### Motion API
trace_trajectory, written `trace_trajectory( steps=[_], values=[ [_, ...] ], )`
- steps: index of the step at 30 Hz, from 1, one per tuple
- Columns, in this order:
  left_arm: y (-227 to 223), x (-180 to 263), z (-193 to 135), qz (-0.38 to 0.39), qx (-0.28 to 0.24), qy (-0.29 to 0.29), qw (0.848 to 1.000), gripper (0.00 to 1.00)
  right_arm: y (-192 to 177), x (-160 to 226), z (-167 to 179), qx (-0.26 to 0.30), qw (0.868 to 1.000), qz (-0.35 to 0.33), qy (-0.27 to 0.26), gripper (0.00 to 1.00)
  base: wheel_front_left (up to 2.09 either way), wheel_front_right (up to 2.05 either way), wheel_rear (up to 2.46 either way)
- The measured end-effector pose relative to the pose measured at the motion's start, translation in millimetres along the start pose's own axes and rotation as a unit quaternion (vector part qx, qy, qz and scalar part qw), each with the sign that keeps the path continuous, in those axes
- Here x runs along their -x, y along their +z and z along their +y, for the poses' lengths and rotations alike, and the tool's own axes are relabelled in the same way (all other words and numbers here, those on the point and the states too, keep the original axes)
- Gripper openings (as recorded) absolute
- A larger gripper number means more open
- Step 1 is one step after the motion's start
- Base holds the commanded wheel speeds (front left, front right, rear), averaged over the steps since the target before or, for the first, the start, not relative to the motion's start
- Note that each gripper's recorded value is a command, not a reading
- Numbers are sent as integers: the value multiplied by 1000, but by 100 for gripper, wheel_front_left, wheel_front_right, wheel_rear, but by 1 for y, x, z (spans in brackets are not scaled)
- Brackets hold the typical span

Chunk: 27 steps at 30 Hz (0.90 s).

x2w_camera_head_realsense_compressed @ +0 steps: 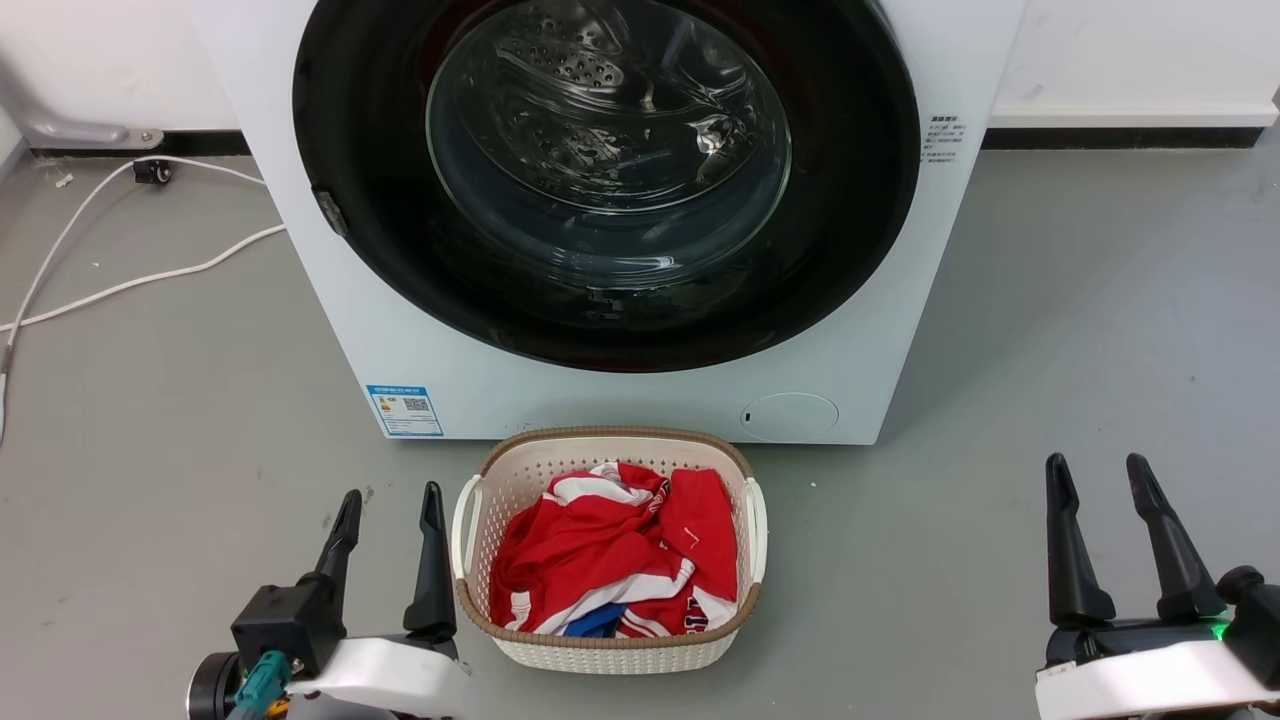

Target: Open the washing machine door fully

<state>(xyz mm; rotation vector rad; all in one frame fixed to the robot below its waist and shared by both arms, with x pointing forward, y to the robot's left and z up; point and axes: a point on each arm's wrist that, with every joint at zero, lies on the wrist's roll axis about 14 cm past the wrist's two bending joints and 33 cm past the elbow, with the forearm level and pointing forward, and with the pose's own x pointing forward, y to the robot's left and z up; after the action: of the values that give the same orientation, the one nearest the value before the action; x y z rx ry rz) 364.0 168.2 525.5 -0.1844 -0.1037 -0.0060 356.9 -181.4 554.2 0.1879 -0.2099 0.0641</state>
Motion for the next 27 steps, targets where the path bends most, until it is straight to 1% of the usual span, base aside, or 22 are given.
trace_trajectory(
  steps=[17,27],
  values=[
    [-6,6,0,-1,-52,-2,999,100,1,5,3,43,999,-6,10,100,0,0,0],
    [-7,8,0,-7,-86,-4,996,100,-1,7,4,56,998,-6,14,100,0,0,0]
  ],
)
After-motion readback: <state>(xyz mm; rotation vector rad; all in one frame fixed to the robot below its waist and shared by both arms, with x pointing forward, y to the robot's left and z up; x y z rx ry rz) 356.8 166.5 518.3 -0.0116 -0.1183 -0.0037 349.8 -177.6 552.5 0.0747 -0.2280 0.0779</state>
